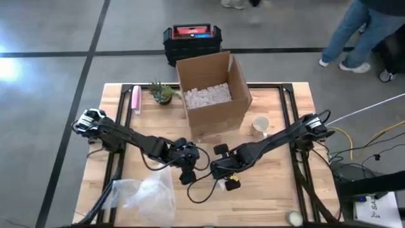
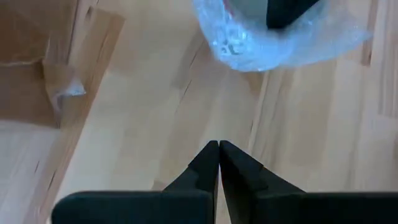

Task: Wrap mug
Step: Wrap the gray mug with bubble wrap

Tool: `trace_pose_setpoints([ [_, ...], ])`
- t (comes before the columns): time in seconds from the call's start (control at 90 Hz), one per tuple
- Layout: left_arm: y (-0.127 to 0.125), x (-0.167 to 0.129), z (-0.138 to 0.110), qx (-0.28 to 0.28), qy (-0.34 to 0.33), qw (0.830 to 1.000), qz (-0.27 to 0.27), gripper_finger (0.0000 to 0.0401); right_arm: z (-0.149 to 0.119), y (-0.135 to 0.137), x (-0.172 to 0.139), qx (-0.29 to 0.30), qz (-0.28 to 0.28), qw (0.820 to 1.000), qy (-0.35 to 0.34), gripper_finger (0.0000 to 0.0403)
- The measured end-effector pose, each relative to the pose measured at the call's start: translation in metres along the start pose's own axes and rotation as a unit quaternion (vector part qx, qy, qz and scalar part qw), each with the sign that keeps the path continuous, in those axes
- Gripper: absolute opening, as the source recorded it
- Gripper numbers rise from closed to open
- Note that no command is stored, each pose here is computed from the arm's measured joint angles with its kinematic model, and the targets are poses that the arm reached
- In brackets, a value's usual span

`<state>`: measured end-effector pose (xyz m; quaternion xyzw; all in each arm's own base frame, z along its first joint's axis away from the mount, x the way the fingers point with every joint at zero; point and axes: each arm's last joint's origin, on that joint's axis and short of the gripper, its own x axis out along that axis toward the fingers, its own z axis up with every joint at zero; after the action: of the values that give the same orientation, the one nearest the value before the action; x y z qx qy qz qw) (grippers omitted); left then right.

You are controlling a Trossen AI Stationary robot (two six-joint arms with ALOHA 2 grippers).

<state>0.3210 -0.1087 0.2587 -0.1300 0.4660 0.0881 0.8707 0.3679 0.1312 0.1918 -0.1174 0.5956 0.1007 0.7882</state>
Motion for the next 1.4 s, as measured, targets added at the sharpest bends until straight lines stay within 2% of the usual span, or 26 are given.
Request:
trace_pose_setpoints([
  [0.289, 0.000, 0.000, 0.000, 0.000, 0.000, 1.000, 0.000, 0.0000, -0.007, -0.001, 0.012, -0.013, -0.002, 0.999, 0.047, 0.0000],
  [0.456, 0.000, 0.000, 0.000, 0.002, -0.001, 1.000, -0.001, 0.0000, -0.014, -0.003, 0.003, -0.008, -0.005, 0.998, 0.068, 0.0000],
  [0.878, -0.001, 0.000, 0.000, 0.008, -0.004, 1.000, -0.003, 0.0000, -0.018, -0.014, -0.021, 0.007, -0.020, 0.998, 0.059, 0.0000],
  [1.4, -0.002, 0.000, -0.001, 0.011, -0.003, 1.000, -0.004, 0.0000, -0.036, -0.032, -0.023, 0.034, -0.053, 0.987, 0.147, 0.0000],
])
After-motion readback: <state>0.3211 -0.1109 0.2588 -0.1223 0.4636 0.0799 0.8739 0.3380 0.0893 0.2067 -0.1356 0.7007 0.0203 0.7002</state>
